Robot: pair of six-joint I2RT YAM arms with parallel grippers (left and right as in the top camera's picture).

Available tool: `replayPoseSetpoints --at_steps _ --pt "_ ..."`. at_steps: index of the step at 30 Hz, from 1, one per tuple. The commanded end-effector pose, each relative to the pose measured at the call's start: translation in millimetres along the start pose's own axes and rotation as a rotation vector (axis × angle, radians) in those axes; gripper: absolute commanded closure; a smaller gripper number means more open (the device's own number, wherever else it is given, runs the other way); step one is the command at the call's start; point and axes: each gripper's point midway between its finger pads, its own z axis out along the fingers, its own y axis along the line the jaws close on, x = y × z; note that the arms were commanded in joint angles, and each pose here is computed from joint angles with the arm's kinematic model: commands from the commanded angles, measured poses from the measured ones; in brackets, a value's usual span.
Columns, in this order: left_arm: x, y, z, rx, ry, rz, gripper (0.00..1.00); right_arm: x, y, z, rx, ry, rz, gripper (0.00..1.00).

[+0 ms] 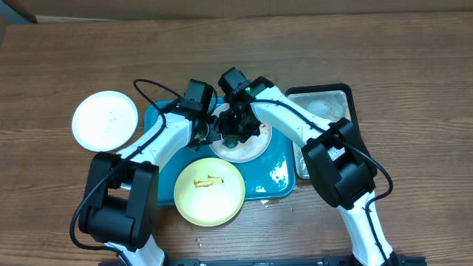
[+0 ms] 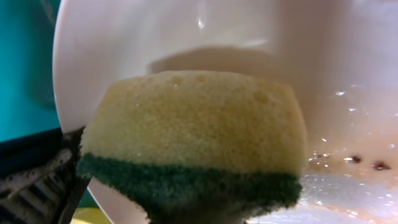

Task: Clean dirty plates on tray and stack at the side
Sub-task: 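Scrub the plate center in circles with the sponge while left gripper holds rim, then wipe the plate's upper right area with the sponge, right gripper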

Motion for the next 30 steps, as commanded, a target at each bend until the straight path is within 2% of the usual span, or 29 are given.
replayPoseSetpoints --at_steps 1,11,19,30 --pt "8.0 1.2 4.6 -0.009 0.022 0.011 0.96 12.5 -0.3 15.2 0.001 0.051 -0.023 0.96" --pt "8.5 0.9 4.6 -0.010 0.023 0.012 0.96 3.1 -79.1 -2.2 0.358 -0.027 0.118 0.96" --pt "13.2 -8.1 4.8 -0.008 0.024 0.041 0.96 -16.9 -112.3 -15.7 0.360 -0.061 0.208 0.96" --pt "13.5 -6.8 4.8 -0.019 0.023 0.043 0.96 -27.6 -159.8 -35.7 0.468 -0.103 0.306 0.96"
